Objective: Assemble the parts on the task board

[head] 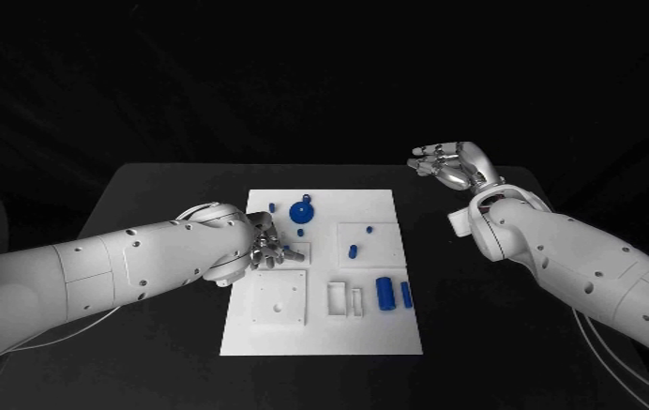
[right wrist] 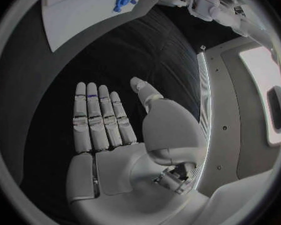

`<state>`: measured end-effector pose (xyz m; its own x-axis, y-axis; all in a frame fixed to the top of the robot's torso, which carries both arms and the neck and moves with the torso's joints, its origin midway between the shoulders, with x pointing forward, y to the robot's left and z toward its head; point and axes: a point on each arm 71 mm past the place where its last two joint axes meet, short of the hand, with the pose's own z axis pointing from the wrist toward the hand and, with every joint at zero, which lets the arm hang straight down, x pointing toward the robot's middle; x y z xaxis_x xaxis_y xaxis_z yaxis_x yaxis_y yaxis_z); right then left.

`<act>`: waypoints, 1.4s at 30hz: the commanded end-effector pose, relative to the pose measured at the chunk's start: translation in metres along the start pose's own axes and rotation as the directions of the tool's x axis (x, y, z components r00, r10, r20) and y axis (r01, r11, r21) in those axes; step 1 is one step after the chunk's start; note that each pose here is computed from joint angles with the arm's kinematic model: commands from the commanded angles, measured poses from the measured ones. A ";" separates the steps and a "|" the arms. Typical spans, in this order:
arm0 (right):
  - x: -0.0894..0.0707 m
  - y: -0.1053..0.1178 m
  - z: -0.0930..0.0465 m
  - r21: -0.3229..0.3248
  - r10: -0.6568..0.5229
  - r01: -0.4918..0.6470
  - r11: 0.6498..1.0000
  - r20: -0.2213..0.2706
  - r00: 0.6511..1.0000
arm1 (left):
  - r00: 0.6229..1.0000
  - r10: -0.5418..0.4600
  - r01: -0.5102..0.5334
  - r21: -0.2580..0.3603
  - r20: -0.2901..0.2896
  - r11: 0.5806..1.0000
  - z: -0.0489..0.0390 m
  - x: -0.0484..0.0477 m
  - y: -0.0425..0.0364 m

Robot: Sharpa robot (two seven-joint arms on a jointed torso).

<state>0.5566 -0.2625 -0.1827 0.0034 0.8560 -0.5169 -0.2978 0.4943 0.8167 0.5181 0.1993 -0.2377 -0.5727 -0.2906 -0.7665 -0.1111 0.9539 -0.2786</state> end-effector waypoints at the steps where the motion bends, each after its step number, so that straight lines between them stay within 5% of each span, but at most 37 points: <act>1: 0.002 0.000 0.000 0.001 0.008 -0.008 1.000 -0.016 1.000 | 0.999 -0.016 0.016 0.018 -0.029 1.000 -0.0006 0.0018 -0.0011; 13: 0.000 -0.004 -0.002 0.011 0.027 -0.027 1.000 -0.009 1.000 | 0.999 -0.034 0.034 -0.014 -0.038 0.999 -0.0021 -0.0107 0.0121; 23: -0.006 -0.009 -0.004 0.054 0.079 -0.079 0.995 0.004 0.997 | 0.984 -0.172 0.170 -0.028 -0.042 0.985 -0.0110 -0.0537 0.0214; 31: -0.005 -0.009 -0.004 0.072 0.127 -0.127 0.989 0.001 0.992 | 0.978 -0.205 0.206 -0.018 0.049 0.978 -0.0095 -0.0997 0.0261; 42: -0.002 -0.005 -0.004 0.070 0.141 -0.140 0.988 -0.007 0.990 | 0.978 -0.164 0.171 -0.045 0.129 0.984 0.0071 -0.1235 0.0179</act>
<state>0.5549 -0.2696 -0.1867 -0.0252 0.9102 -0.4134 -0.2306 0.3971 0.8883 0.5901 0.2532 -0.1544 -0.4310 -0.4764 -0.7664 -0.2757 0.8782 -0.3909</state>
